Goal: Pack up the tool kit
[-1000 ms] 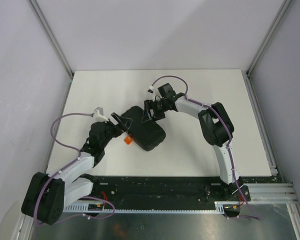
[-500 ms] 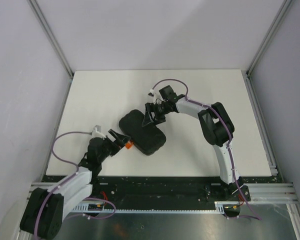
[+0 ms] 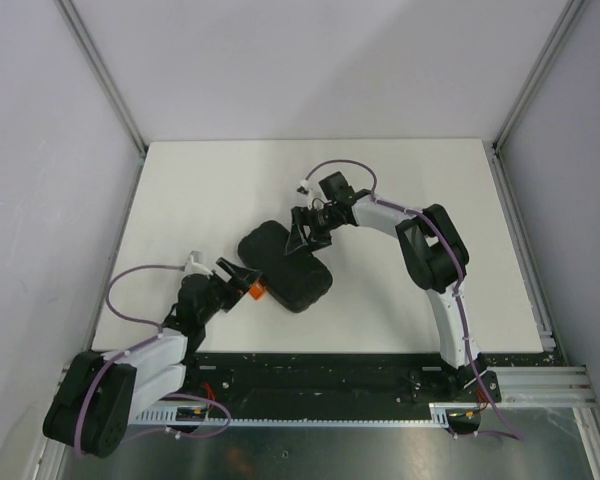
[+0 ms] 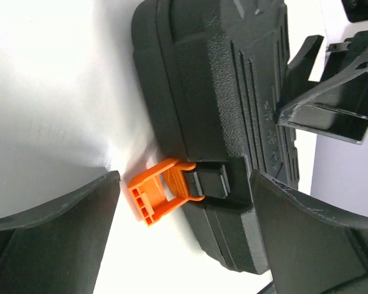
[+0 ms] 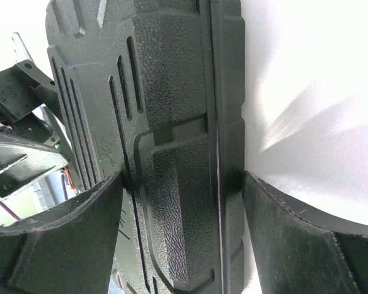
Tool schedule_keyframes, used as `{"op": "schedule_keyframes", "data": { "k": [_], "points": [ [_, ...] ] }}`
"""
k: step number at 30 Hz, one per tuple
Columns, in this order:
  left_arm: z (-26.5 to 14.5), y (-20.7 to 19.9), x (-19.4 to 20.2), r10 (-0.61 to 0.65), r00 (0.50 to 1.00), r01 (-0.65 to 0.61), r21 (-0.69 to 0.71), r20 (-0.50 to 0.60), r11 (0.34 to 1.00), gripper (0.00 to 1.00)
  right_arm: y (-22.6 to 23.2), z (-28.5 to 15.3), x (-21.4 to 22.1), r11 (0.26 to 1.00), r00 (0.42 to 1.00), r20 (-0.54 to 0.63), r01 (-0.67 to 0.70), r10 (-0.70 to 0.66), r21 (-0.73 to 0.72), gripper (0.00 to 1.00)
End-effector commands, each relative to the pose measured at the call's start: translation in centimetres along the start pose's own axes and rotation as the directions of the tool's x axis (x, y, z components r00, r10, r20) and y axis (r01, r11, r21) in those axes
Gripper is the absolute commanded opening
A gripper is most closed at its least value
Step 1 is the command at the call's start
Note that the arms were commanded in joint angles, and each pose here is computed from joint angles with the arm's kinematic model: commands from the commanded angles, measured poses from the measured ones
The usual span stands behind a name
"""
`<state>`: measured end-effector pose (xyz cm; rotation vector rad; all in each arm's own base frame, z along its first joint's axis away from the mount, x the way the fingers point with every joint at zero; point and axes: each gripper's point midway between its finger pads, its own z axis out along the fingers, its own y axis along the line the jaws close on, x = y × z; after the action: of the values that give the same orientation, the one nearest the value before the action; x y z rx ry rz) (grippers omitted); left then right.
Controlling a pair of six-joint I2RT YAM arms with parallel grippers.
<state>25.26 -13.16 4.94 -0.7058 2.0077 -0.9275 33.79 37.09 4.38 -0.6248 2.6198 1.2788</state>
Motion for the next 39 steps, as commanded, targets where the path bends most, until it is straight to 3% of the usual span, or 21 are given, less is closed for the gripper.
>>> {"op": "schedule_keyframes", "data": {
  "k": [1, 4, 9, 19, 21, 28, 31, 33, 39],
  "points": [
    [-0.3, 4.2, 0.8, -0.015, 1.000, 0.015, -0.163, 0.001, 0.987, 0.96, -7.7, 1.0, 9.5, 0.941, 0.938, -0.219, -0.208, 0.270, 0.268, 0.76],
    [0.4, 2.8, -0.4, 0.015, 1.000, -0.012, -0.150, 0.021, 0.989, 0.99, -7.9, 0.9, 9.3, 0.940, 0.938, -0.214, -0.213, 0.273, 0.266, 0.76],
    [2.2, -3.6, -3.1, 0.088, 0.993, -0.094, 0.078, 0.083, 0.992, 0.99, -7.7, 1.0, 9.9, 0.943, 0.930, -0.233, -0.226, 0.284, 0.244, 0.72],
    [6.7, -5.5, -2.4, 0.051, 0.999, -0.050, 0.176, -0.003, 0.983, 0.97, -7.7, 0.7, 10.2, 0.945, 0.927, -0.247, -0.224, 0.282, 0.239, 0.71],
    [6.9, -6.2, -2.4, 0.057, 0.998, -0.054, 0.203, -0.011, 0.978, 0.88, -7.7, 0.7, 10.4, 0.945, 0.925, -0.253, -0.224, 0.283, 0.239, 0.71],
    [6.8, -11.4, -3.4, 0.142, 0.990, -0.126, 0.371, -0.016, 0.920, 0.35, -7.2, 0.8, 10.4, 0.949, 0.921, -0.262, -0.238, 0.288, 0.206, 0.65],
    [6.2, -13.9, -4.3, 0.166, 0.986, -0.152, 0.433, 0.007, 0.889, 0.19, -6.9, 0.8, 10.2, 0.951, 0.922, -0.262, -0.238, 0.284, 0.196, 0.64],
    [5.8, -15.2, -4.6, 0.178, 0.984, -0.163, 0.461, 0.011, 0.872, 0.16, -6.7, 0.9, 10.0, 0.953, 0.924, -0.262, -0.236, 0.280, 0.188, 0.64],
    [5.8, -16.3, -4.6, 0.206, 0.978, -0.178, 0.472, -0.008, 0.863, 0.18, -6.0, 1.0, 9.5, 0.959, 0.929, -0.257, -0.227, 0.265, 0.171, 0.63]
  ]
}}
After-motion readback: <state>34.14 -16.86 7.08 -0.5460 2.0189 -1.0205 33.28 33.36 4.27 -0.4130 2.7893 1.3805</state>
